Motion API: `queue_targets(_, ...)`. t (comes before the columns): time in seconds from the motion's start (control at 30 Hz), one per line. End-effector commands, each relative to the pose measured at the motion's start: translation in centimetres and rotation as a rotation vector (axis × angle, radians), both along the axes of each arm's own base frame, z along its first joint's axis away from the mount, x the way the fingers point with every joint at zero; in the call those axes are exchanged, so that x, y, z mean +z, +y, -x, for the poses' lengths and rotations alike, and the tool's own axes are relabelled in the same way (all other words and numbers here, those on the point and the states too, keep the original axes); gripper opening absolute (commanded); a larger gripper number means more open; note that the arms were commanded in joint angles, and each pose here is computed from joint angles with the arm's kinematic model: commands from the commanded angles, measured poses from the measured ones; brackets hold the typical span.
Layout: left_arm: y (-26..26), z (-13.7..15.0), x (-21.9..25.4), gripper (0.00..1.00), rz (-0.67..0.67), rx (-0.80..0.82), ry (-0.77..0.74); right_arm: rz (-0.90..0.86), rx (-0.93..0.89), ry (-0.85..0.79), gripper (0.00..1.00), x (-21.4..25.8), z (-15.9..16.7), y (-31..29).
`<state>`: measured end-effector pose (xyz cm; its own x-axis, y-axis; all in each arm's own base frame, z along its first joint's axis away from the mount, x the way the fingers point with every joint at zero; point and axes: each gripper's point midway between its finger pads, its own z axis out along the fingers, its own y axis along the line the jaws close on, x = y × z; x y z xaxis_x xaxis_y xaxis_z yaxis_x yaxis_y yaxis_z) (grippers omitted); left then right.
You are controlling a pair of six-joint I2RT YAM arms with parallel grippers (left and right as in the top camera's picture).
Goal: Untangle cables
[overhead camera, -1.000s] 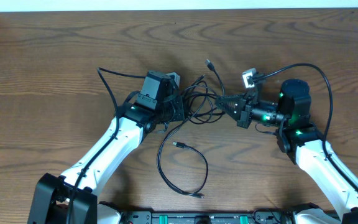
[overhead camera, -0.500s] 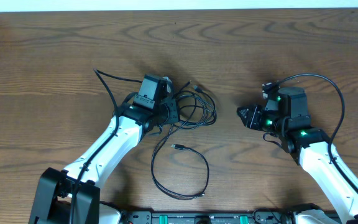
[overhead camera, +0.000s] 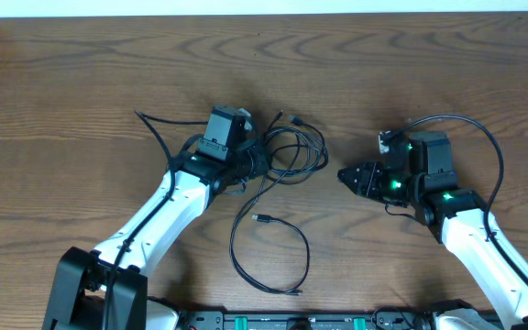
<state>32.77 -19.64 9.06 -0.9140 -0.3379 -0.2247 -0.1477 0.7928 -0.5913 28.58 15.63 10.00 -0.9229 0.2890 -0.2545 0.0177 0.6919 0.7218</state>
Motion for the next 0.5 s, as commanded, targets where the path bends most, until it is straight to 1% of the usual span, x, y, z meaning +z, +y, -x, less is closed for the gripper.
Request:
queue_targets(0.0, -0.6, 0.5, 0.1, 0.08, 0.076, 0.061, 0.075, -0.045, 0.047, -0.021, 0.43, 1.1, 0.2, 0.9)
queue_targets(0.1, -1.0, 0.7, 0.3, 0.08, 0.104, 0.052, 0.090, -0.049, 0.071, -0.041, 0.45, 1.3, 0.3, 1.6)
queue_targets(0.27, -1.0, 0.7, 0.3, 0.08, 0.129, 0.102, 0.127, -0.024, 0.107, -0.094, 0.46, 1.6, 0.3, 3.2)
queue_targets(0.33, -1.2, 0.9, 0.4, 0.08, 0.149, 0.116, 0.148, 0.022, 0.083, -0.112, 0.46, 1.3, -0.1, 3.1)
queue_targets(0.47, -2.3, 1.7, 0.9, 0.08, 0.210, 0.071, 0.186, 0.131, -0.022, -0.136, 0.46, 0.5, -1.4, 2.0)
